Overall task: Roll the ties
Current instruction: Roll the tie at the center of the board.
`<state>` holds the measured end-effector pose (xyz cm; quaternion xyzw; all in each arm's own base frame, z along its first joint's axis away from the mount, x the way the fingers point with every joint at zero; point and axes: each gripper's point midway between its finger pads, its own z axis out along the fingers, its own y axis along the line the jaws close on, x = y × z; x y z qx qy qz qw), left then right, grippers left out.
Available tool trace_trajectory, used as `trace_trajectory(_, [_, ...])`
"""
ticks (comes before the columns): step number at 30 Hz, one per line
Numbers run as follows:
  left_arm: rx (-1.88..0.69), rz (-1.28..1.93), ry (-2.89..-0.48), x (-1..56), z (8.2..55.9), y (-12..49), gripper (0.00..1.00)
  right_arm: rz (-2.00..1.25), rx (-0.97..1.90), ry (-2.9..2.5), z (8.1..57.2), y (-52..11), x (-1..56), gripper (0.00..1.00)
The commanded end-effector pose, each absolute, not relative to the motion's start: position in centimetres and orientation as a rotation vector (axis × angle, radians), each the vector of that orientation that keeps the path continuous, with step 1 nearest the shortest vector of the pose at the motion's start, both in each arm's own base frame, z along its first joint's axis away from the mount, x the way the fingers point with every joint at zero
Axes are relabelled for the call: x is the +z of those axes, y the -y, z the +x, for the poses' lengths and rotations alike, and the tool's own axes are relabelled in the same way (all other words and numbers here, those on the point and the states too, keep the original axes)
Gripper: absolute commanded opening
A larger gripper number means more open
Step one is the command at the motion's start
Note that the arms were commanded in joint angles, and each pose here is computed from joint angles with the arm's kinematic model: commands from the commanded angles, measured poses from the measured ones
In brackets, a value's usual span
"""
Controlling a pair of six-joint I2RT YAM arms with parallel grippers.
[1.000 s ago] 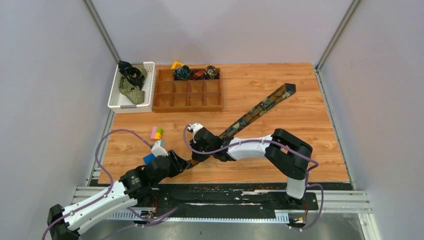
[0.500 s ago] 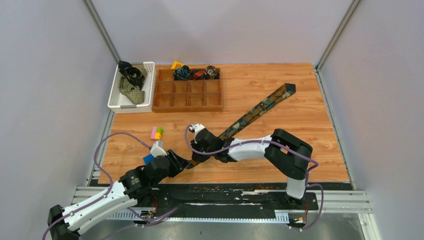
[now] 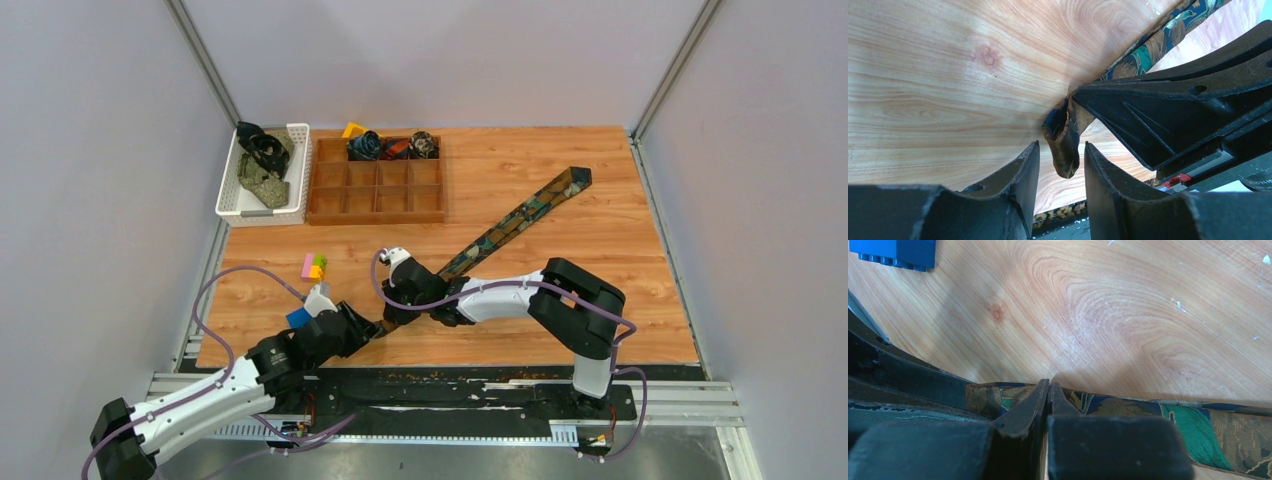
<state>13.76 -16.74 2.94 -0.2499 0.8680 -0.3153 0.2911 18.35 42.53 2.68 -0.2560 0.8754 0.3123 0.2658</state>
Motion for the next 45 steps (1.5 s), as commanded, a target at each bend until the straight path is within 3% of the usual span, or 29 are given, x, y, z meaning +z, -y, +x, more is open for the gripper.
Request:
trace_trajectory(1, [-0.625,-0.691,-2.434,-3.8,11.6,13.2,0.43,-0.687,0.878,-2.353,18.0,-42.7,3.1,0.0])
trace_trajectory(5, [-0.615,-0.702,-2.418,-4.2,11.9,13.0,0.3,-0.681,0.884,-2.35,17.8,-42.4,3.1,0.0])
trace_trajectory(9, [-0.604,-0.703,-2.417,-4.1,11.9,13.0,0.06,-0.679,0.906,-2.335,17.8,-42.6,3.4,0.0])
trace_trajectory(11, [-0.616,-0.697,-2.408,-3.8,12.1,13.1,0.0,-0.695,0.913,-2.327,17.8,-42.9,3.9,0.0])
trace_trajectory(23, [-0.484,-0.515,-2.36,-0.5,13.6,12.1,0.0,-0.693,0.929,-2.227,18.5,-43.0,8.8,0.01])
trace_trajectory(45, [-0.56,-0.479,-2.367,0.8,13.4,13.3,0.0,-0.723,0.804,-2.37,17.4,-42.7,2.0,0.0])
